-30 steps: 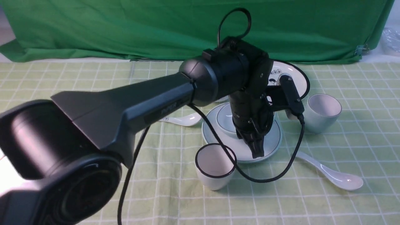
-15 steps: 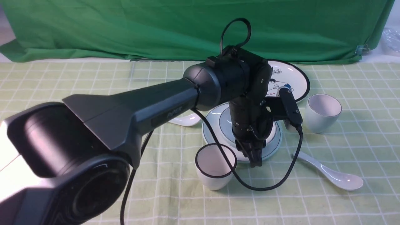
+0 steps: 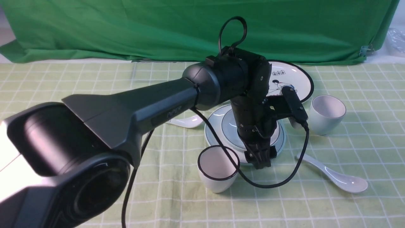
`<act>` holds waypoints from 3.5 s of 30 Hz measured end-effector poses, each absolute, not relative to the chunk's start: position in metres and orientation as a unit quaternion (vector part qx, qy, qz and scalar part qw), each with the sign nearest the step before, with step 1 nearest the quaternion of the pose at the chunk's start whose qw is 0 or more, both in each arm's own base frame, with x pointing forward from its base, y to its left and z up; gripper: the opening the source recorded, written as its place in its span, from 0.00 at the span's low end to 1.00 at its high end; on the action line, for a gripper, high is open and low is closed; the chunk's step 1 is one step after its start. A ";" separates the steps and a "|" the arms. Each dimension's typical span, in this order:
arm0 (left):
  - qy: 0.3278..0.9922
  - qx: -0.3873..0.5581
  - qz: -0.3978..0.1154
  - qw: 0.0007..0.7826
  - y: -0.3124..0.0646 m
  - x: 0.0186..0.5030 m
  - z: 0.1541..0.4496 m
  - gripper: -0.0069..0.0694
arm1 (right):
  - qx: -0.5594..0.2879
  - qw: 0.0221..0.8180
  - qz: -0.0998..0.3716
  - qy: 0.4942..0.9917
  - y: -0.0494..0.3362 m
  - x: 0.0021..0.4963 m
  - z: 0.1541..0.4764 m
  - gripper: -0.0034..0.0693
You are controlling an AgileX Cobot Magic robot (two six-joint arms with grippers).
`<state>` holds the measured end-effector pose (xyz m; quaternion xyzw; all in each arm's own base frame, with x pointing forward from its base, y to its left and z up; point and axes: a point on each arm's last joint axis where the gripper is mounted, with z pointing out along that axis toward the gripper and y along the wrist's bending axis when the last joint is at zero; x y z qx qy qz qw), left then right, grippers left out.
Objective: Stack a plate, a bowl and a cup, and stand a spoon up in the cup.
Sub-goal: Use the left arm to put the blue rice bowl into the blue large plate in the middle, then use the right arm to grab a blue teacup, then use the right arm to put the blue teacup into the blue rice bowl in the middle
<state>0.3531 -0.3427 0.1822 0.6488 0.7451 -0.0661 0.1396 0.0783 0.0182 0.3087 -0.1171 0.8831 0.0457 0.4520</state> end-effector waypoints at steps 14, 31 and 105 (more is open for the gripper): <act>0.750 0.644 -0.071 0.134 -0.343 0.352 0.182 0.66 | -0.117 0.448 0.046 0.885 0.019 0.080 0.313 0.38; 0.787 0.530 -0.112 0.297 -0.232 0.234 0.416 0.09 | -0.192 0.289 0.016 0.938 0.053 0.265 0.325 0.44; 0.735 0.376 -0.223 0.518 -0.091 0.081 0.368 0.09 | -0.340 0.163 0.054 0.925 0.193 0.356 0.320 0.72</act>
